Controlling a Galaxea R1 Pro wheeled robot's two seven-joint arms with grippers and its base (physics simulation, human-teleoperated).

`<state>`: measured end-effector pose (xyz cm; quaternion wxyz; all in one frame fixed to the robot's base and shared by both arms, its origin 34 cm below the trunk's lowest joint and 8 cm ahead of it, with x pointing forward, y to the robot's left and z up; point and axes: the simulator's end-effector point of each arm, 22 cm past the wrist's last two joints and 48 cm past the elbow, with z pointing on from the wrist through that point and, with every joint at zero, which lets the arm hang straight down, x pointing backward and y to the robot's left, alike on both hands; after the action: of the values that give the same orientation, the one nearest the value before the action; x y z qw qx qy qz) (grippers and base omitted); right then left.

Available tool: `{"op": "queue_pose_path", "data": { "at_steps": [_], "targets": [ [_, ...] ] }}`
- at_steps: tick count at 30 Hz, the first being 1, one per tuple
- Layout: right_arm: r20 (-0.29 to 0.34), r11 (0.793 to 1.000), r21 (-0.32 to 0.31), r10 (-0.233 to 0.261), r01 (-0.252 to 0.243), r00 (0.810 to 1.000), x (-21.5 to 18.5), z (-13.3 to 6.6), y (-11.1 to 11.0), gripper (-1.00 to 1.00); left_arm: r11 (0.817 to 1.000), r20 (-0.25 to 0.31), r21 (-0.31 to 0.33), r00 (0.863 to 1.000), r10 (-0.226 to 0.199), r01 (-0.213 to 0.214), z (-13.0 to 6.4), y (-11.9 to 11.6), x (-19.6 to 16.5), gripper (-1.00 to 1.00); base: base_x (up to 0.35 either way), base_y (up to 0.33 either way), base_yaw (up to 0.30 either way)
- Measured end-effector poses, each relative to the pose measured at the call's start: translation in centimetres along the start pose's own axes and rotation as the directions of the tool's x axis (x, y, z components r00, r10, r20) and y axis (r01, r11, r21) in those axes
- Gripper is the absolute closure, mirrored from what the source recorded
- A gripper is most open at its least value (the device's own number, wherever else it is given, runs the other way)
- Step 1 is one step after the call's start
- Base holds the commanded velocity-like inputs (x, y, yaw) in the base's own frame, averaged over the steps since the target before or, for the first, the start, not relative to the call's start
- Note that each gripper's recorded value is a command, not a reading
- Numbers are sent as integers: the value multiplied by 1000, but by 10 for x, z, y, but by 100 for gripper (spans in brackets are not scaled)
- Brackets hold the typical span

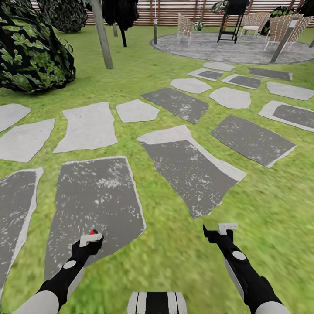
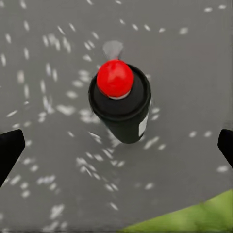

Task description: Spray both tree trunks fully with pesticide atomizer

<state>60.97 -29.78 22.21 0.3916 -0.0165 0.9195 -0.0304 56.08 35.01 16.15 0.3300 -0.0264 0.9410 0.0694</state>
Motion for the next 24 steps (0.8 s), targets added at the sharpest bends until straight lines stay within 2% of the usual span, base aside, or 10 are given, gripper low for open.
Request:
{"op": "queue_pose_path", "data": {
  "at_steps": [10, 17, 24],
  "targets": [
    [-57, 1000, -3, -3, 2, 998, 34, 9, 2, -100, 1000, -50, -1, 999, 9, -9, 9, -1, 31, -100, 0, 0, 0],
    [-64, 1000, -4, -3, 3, 998, 38, 10, 3, -100, 1000, -58, 0, 998, 9, -9, 10, -1, 36, -100, 1, 0, 0],
    [-62, 1000, -5, -4, 4, 998, 37, 10, 3, -100, 1000, -56, 2, 998, 8, -8, 10, -3, 35, -100, 165, 0, 0]
  ]
}}
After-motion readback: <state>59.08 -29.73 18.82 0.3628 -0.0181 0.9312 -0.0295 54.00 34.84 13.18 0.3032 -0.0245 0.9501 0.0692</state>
